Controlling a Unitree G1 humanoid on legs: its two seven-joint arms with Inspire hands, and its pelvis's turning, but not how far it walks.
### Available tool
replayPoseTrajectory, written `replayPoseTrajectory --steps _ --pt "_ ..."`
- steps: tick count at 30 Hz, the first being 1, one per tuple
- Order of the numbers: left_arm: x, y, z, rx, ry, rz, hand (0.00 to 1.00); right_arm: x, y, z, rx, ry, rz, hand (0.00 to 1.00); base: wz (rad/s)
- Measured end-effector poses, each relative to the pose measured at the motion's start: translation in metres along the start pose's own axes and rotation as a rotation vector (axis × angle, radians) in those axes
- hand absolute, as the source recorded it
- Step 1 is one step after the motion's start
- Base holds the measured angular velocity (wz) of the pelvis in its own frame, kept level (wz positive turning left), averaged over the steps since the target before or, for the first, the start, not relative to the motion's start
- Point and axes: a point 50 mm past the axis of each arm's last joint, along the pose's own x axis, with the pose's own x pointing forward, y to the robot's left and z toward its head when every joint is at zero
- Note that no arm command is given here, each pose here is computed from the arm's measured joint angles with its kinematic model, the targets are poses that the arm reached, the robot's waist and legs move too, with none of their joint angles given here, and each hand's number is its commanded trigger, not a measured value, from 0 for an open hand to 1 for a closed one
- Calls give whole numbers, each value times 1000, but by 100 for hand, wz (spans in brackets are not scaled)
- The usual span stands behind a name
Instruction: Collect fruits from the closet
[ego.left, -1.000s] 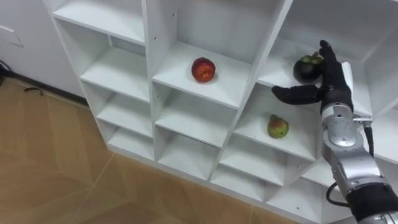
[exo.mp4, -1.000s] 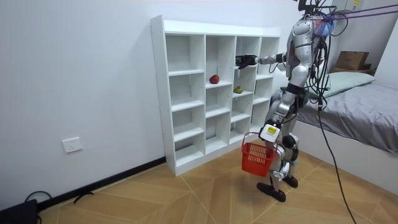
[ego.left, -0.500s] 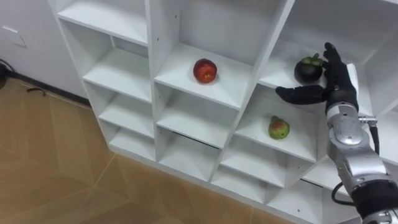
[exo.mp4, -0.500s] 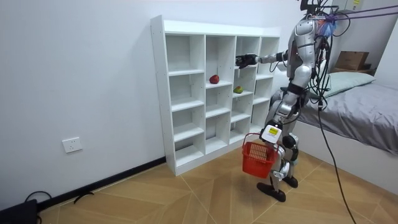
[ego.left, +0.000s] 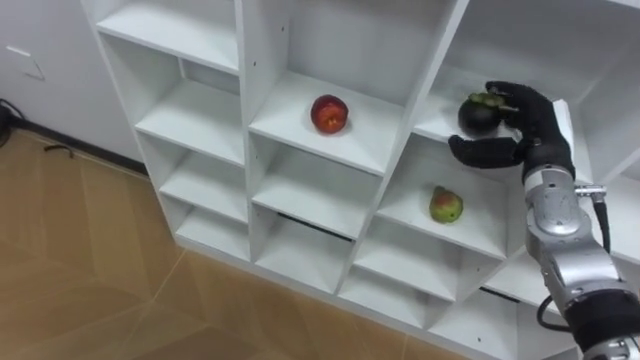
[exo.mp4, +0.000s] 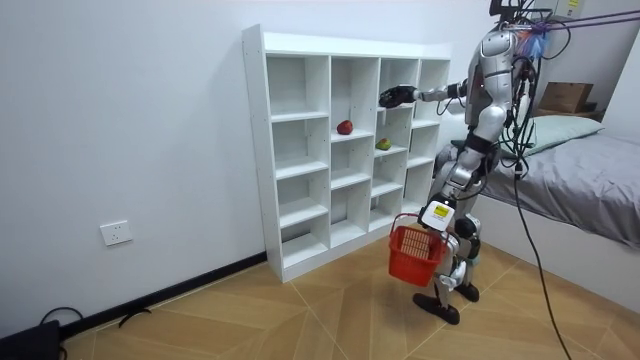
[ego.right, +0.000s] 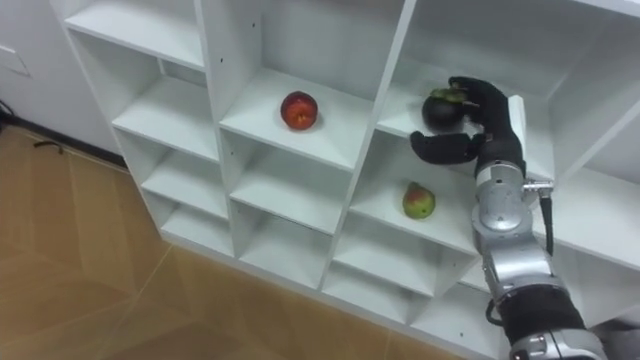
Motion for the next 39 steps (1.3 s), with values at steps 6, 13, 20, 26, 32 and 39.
replayPoseTrajectory --steps 6,13,20,26,32,39 --pt "-1 0 2 -2 -16 7 100 3 -12 -1 -10 8 -62 100 0" --pt "-1 0 4 -2 -22 13 100 4 -19 -2 -15 18 -88 100 0" --pt "0 -5 15 6 -57 -5 100 4 -19 0 -29 10 -80 100 -2" --pt "2 -14 25 13 -80 -39 100 5 -17 1 -28 4 -68 100 -5" --pt "1 -26 39 -18 -125 -102 100 3 -10 22 -81 -80 -23 100 -2" --pt "-5 -49 72 -49 -252 -212 100 -21 1 28 -122 -184 31 100 -3"
